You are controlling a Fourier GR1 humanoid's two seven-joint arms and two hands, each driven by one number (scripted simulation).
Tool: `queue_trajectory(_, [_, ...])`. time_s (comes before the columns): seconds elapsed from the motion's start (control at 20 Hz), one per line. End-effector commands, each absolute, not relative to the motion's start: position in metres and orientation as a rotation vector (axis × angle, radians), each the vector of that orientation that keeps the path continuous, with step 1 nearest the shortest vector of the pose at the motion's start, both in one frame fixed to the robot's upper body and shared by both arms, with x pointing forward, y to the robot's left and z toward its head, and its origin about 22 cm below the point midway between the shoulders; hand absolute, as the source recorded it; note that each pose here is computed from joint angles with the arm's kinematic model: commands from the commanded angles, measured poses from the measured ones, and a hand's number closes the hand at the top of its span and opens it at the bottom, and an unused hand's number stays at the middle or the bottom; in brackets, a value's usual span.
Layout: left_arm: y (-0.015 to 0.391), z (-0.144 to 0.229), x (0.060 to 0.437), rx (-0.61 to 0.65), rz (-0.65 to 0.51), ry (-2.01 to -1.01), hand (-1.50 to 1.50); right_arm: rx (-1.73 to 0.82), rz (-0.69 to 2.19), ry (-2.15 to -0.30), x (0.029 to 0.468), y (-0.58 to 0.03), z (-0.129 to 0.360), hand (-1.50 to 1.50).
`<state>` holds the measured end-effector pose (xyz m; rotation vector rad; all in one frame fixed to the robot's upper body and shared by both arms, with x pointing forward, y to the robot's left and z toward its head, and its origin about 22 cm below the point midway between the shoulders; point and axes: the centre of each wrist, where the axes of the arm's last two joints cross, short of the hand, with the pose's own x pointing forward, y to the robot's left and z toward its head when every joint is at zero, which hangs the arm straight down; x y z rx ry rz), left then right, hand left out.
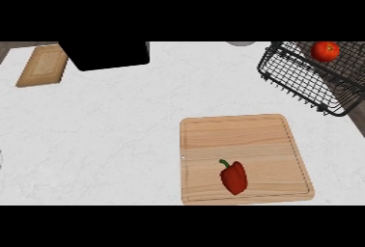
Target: Pick the tomato from the cutting board and place it in the tiered basket
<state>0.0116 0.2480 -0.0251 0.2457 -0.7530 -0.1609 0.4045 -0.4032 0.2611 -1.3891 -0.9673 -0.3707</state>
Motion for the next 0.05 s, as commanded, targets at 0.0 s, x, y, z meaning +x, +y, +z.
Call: queue_trajectory(0.0, [0.2730, 0.0078, 0.1106, 0.462, -0.109, -1.265, 0.00, -1.365, -0.402, -1.008, 0.3984, -0.4063, 0.2587, -1.50])
